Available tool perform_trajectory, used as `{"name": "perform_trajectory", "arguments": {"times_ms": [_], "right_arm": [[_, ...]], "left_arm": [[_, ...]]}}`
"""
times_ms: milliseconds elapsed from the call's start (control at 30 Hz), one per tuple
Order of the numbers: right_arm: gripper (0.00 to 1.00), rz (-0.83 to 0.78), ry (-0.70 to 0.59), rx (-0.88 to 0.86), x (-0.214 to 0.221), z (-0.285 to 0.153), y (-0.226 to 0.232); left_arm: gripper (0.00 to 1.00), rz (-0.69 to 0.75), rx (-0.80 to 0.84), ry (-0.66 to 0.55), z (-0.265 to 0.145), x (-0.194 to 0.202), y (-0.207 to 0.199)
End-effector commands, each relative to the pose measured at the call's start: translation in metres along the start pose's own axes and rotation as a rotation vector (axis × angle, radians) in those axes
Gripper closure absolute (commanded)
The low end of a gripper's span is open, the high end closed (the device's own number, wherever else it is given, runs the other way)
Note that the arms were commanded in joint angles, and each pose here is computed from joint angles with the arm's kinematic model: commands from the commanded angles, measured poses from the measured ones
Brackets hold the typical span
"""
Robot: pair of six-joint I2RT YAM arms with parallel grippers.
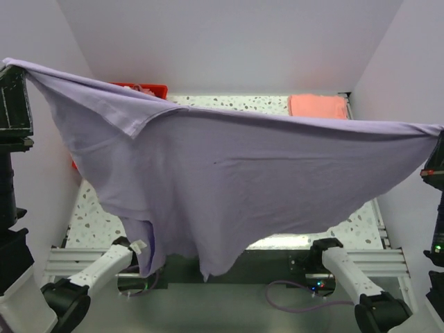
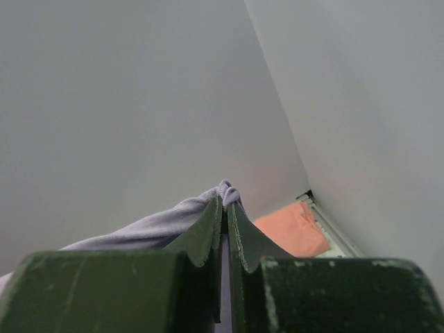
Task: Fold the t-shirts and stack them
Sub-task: Flatten the tshirt out
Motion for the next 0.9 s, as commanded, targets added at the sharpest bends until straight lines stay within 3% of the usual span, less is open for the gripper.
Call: {"name": "perform_trajectory", "arguments": {"times_ms": [0, 133, 200, 333, 400, 467, 500, 567, 600, 667, 700, 867], "right_arm": [[1.00, -0.083, 0.056, 0.089, 0.021, 0.017, -0.008], [1.00, -0.150, 0.169, 0.087, 0.068, 0.050, 0.008], [1.00, -0.181, 0.221, 0.126, 0.095, 0.065, 0.010], [1.00, -0.289, 0.392, 0.217, 0.200, 0.109, 0.016], [1.00, -0.362, 0.492, 0.245, 0.259, 0.130, 0.020], [1.00, -0.437, 0.602, 0.282, 0.333, 0.150, 0.018], [1.00, -0.460, 0.647, 0.293, 0.357, 0.157, 0.016], [1.00, -0.449, 0.702, 0.293, 0.396, 0.172, 0.011], [1.00, -0.479, 0.780, 0.285, 0.435, 0.179, 0.009], [1.00, -0.469, 0.832, 0.279, 0.461, 0.194, 0.006], [1.00, -0.500, 0.892, 0.274, 0.489, 0.196, 0.004], [1.00, -0.526, 0.988, 0.238, 0.536, 0.219, -0.002]], "left_arm": [[1.00, 0.083, -0.101, -0.011, 0.030, 0.026, 0.038], [1.00, 0.150, -0.241, 0.046, 0.056, 0.077, 0.098], [1.00, 0.203, -0.366, 0.129, 0.070, 0.127, 0.151], [1.00, 0.316, -0.493, 0.297, 0.080, 0.232, 0.249], [1.00, 0.368, -0.560, 0.469, 0.069, 0.307, 0.313], [1.00, 0.385, -0.584, 0.581, 0.063, 0.353, 0.349], [1.00, 0.393, -0.609, 0.703, 0.048, 0.401, 0.387], [1.00, 0.394, -0.631, 0.778, 0.046, 0.437, 0.414], [1.00, 0.393, -0.693, 0.903, 0.019, 0.479, 0.451], [1.00, 0.377, -0.708, 0.943, 0.022, 0.504, 0.468], [1.00, 0.363, -0.735, 1.014, 0.002, 0.530, 0.489], [1.00, 0.328, -0.722, 1.027, -0.009, 0.559, 0.509]]}}
Point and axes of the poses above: each gripper's point midway between its finger pads, its own z axis out along the fingers, its own y axis along the line the jaws close on, x = y × z, the point moved 3 cm from there along -z, back along the fingers, and after that the axes turned 12 degrees about -z, right-handed, at the moved point
